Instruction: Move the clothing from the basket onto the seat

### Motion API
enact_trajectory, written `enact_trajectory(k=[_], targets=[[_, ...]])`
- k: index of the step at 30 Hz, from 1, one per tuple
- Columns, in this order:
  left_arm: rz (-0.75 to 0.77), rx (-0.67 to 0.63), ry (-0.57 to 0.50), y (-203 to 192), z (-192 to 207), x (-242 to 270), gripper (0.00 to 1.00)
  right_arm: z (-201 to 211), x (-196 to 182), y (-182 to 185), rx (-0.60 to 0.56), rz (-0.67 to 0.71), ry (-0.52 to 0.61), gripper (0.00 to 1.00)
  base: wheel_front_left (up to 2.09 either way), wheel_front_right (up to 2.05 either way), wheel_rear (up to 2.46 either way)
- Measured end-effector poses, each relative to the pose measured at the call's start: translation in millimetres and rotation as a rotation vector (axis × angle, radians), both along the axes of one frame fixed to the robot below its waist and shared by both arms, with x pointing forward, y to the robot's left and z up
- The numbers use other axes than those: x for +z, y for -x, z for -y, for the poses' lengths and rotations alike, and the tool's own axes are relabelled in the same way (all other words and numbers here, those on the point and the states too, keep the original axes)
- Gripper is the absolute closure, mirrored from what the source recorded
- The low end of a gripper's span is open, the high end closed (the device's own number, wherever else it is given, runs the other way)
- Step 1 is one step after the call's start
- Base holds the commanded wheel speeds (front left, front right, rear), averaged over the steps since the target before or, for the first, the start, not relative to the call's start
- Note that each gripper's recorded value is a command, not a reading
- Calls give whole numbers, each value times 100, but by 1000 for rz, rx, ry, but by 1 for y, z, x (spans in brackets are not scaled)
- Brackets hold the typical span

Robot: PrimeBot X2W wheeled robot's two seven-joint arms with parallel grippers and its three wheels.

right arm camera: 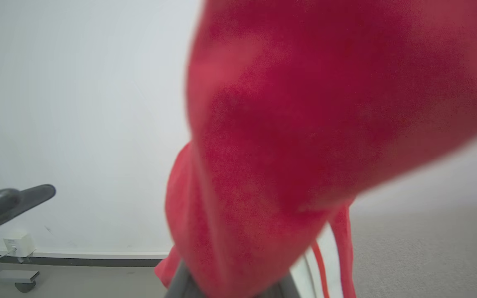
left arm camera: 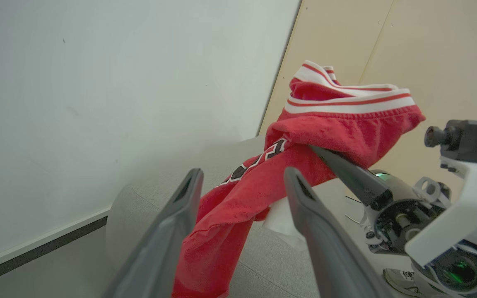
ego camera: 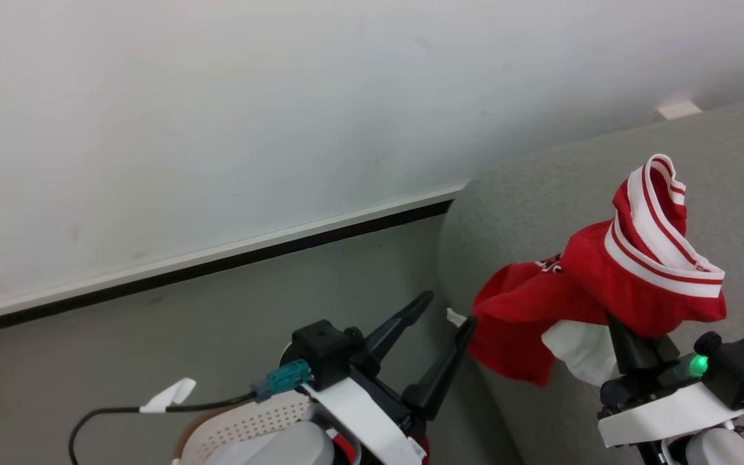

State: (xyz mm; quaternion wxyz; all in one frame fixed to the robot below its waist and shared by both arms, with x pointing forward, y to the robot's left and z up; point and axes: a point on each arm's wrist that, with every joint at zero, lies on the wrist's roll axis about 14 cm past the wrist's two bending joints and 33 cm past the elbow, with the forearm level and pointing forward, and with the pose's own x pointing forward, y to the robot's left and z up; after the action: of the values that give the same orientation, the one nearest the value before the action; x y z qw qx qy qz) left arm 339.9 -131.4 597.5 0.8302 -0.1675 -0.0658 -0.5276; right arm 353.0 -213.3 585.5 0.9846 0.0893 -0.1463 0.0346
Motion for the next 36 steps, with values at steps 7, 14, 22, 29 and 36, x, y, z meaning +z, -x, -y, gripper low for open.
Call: enact_trajectory(k=[7, 14, 22, 29, 36], targets=[[-13, -120, -29, 21, 35, -13, 0, 41, 2, 27, -131, 8, 5, 100, 0, 0, 0], [-20, -172, -41, 29, 49, -20, 0, 55, 1, 38, -181, 2, 5, 100, 0, 0, 0], [-18, -166, -37, 24, 48, -20, 0, 54, 3, 30, -164, 1, 27, 100, 0, 0, 0], [-15, -147, -48, 8, 43, -30, 0, 76, 18, -5, -164, -5, 112, 100, 0, 0, 0], [-16, -122, -80, -19, 33, -51, 0, 113, 51, -60, -181, -2, 200, 100, 0, 0, 0]])
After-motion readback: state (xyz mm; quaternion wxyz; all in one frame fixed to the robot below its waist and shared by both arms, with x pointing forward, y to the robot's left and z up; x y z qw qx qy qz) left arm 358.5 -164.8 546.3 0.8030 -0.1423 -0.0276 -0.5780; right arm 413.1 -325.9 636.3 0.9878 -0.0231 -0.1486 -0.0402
